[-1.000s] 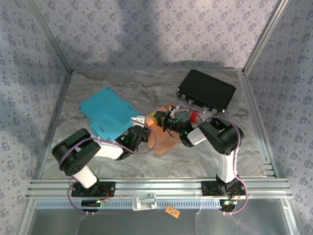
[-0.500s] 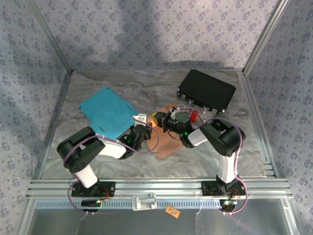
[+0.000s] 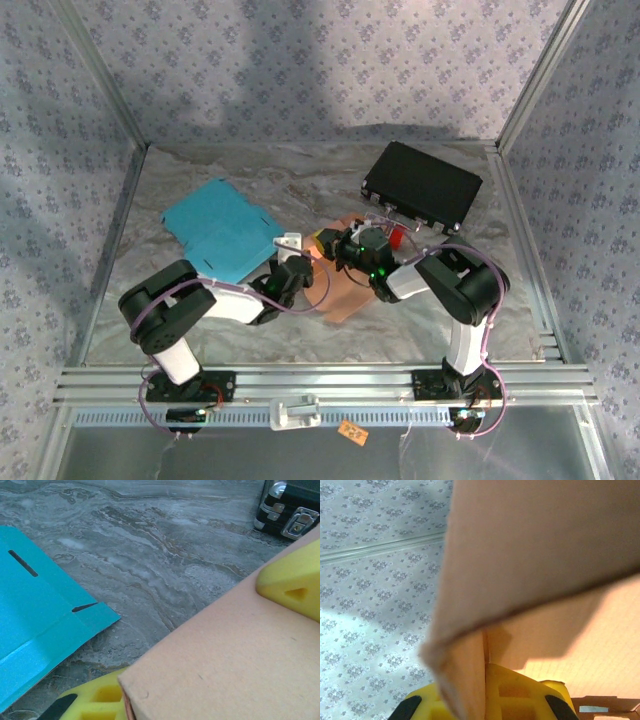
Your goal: Fold the paper box
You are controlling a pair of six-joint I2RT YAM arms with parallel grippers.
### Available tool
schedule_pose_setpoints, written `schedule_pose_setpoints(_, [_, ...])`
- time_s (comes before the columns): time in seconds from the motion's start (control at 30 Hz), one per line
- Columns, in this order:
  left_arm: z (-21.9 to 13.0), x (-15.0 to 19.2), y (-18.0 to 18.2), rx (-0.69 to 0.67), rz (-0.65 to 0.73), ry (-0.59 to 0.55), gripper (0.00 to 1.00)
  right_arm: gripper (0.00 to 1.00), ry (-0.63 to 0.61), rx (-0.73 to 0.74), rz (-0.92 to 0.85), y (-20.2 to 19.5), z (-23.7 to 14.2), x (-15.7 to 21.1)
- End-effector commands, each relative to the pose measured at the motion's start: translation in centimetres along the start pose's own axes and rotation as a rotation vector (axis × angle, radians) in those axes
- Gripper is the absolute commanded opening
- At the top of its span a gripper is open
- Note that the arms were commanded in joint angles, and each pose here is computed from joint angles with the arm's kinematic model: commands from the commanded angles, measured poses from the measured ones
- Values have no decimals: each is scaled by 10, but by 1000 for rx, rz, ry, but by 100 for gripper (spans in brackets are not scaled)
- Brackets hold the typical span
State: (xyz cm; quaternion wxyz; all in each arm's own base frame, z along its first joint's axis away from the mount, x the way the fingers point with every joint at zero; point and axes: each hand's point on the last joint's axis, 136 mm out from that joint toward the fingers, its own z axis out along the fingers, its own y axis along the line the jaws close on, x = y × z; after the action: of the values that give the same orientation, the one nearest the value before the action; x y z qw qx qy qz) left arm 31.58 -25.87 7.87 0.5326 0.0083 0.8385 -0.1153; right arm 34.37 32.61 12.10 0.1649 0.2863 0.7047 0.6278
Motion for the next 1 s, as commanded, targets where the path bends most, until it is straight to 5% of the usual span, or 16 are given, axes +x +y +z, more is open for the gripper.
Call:
schedule_pose_setpoints(0.0, [-1,-6,-20,4,-62,-6,15,0,-24,-3,-9,5,4,6])
schedule_pose_setpoints(0.13, [-2,-10,-4,-158,-114,7,0,0,-28,-3,-4,7,4,9])
schedule_pose_setpoints(0.3, [-7,-15,10,-295,-121,16,0,1,-39,15,-9,9,1,10])
schedule_pose_setpoints(0.5, [-12,-20,12,-325,-122,41,0,36,-51,71,-4,8,-8,3])
schedule_pose_setpoints(0.6, [-19,-23,16,-325,-150,118,0,64,-81,145,-16,13,-27,-10])
schedule_pose_setpoints(0.67, [-23,-24,18,-301,-178,192,0,73,-117,239,-52,21,-50,-20])
schedule_pose_setpoints(0.8, [-32,-9,30,-282,-244,416,0,87,-227,444,-173,47,-110,-40])
schedule_pose_setpoints(0.97, [-46,2,41,-232,-244,600,0,87,-276,558,-212,60,-157,-56])
